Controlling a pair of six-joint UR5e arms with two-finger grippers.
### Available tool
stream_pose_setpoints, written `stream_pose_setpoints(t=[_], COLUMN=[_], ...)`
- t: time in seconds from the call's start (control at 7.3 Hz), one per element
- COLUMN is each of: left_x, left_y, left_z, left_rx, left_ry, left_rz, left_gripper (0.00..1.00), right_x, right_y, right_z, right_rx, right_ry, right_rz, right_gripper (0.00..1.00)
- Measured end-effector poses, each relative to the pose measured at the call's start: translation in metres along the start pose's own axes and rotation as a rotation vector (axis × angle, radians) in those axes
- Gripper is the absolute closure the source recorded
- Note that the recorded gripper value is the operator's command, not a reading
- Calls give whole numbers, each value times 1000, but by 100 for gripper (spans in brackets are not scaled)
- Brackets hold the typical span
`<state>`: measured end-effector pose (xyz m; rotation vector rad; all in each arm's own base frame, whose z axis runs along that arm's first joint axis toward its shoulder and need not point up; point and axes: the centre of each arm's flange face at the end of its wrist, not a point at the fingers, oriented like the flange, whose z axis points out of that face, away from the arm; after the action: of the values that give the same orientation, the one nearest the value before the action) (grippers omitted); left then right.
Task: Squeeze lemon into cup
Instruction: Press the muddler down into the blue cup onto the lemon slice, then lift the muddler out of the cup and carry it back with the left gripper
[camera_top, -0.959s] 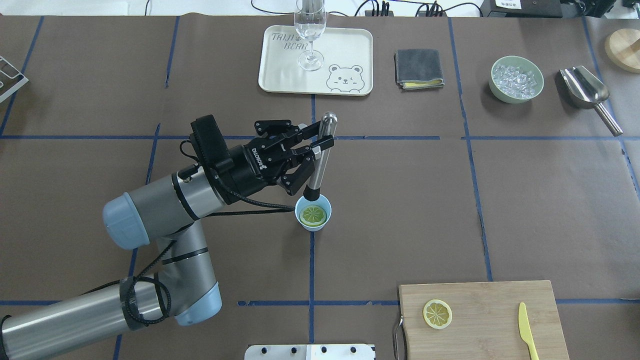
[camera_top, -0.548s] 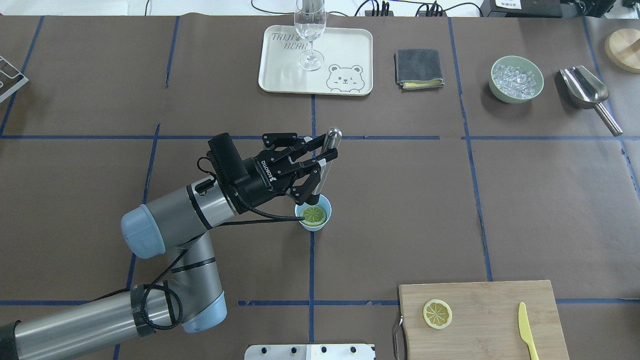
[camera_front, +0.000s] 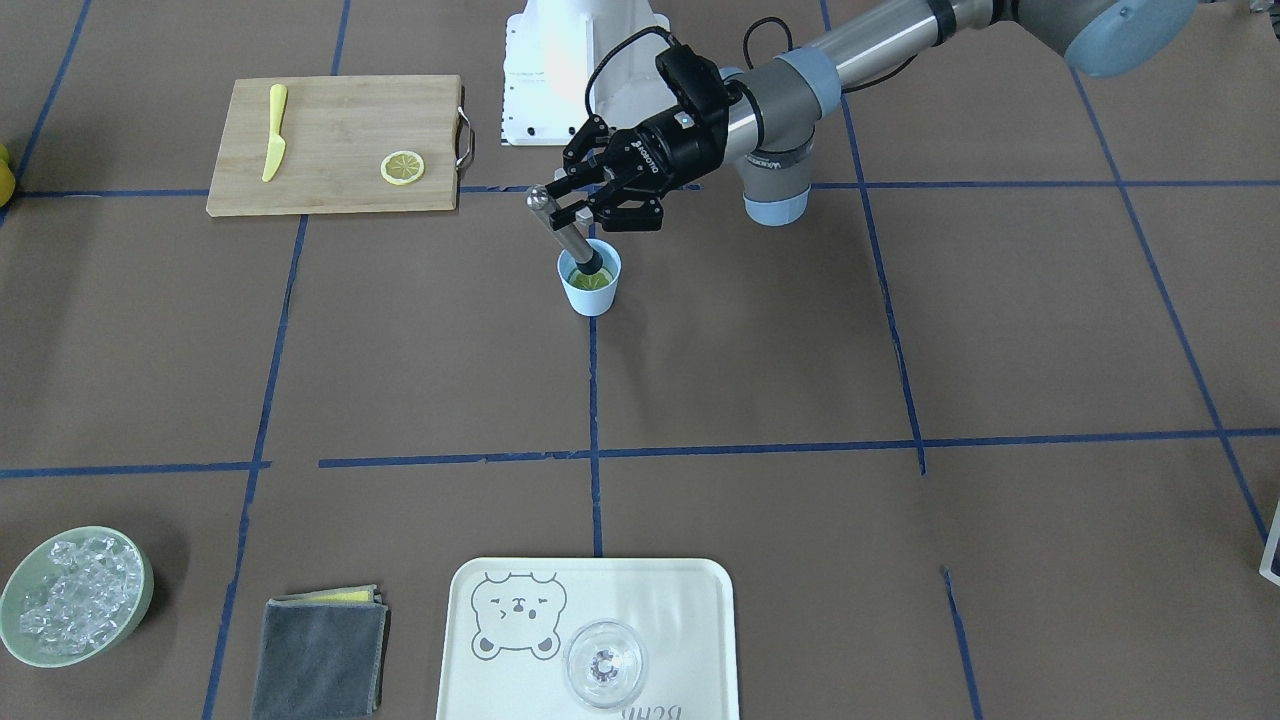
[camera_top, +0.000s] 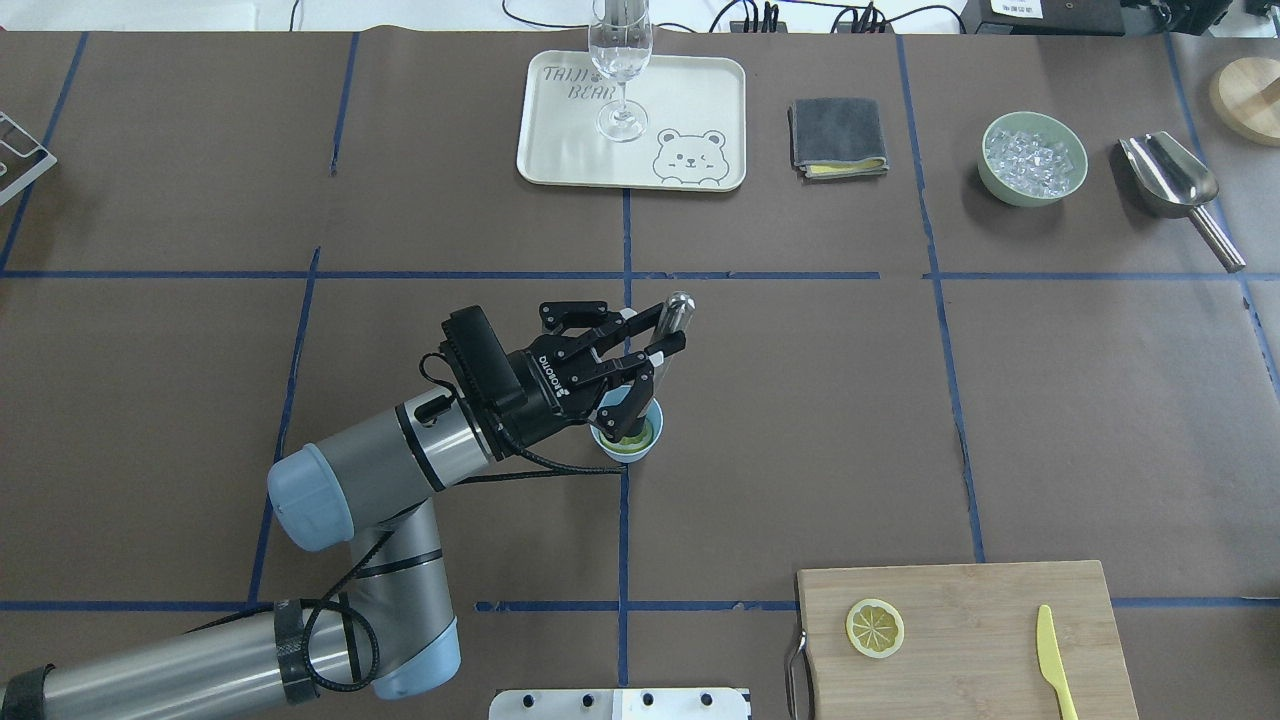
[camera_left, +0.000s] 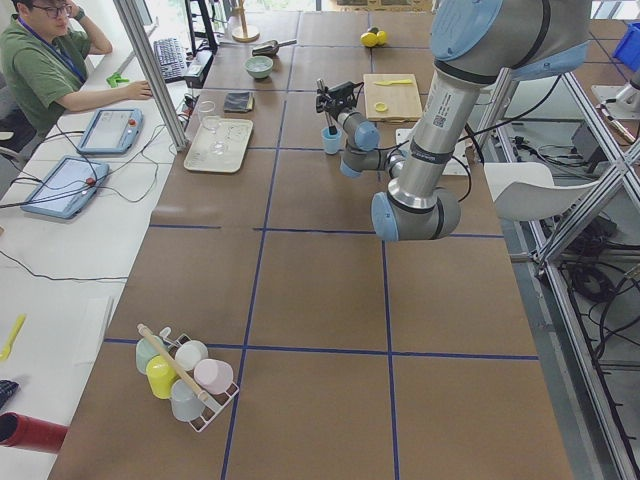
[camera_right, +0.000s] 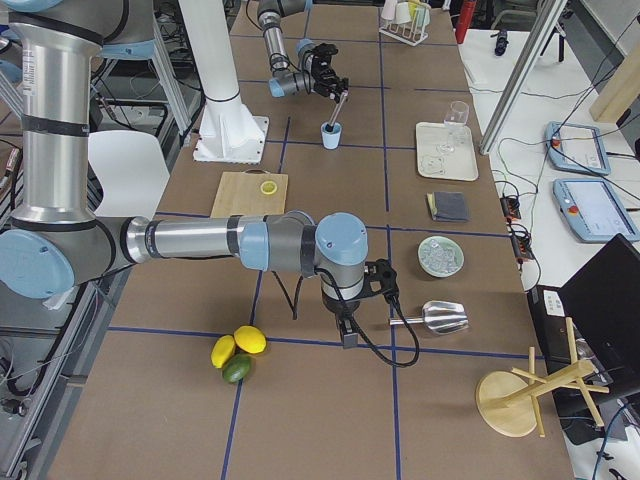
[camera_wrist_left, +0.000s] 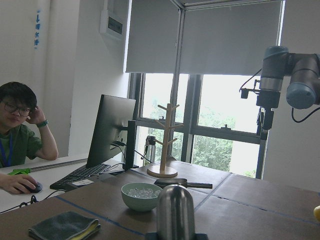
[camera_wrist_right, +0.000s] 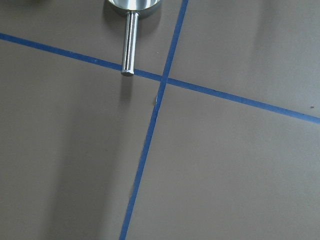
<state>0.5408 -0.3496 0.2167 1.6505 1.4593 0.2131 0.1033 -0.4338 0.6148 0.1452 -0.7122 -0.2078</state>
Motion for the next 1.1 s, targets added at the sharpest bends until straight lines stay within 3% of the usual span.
stream_pose_setpoints(t=[0.68, 1.1], left_x=[-1, 5], left_y=[29, 13], left_z=[-1, -1], left_rx=[-49, -17], left_ry=[-28, -15], left_rz=[19, 8], left_gripper=[100, 100], right_x=[1, 1], right_y=[0, -1], right_z=[0, 0], right_rx=[-1, -1], right_ry=[1, 2], right_rz=[0, 1], right_gripper=[0, 0])
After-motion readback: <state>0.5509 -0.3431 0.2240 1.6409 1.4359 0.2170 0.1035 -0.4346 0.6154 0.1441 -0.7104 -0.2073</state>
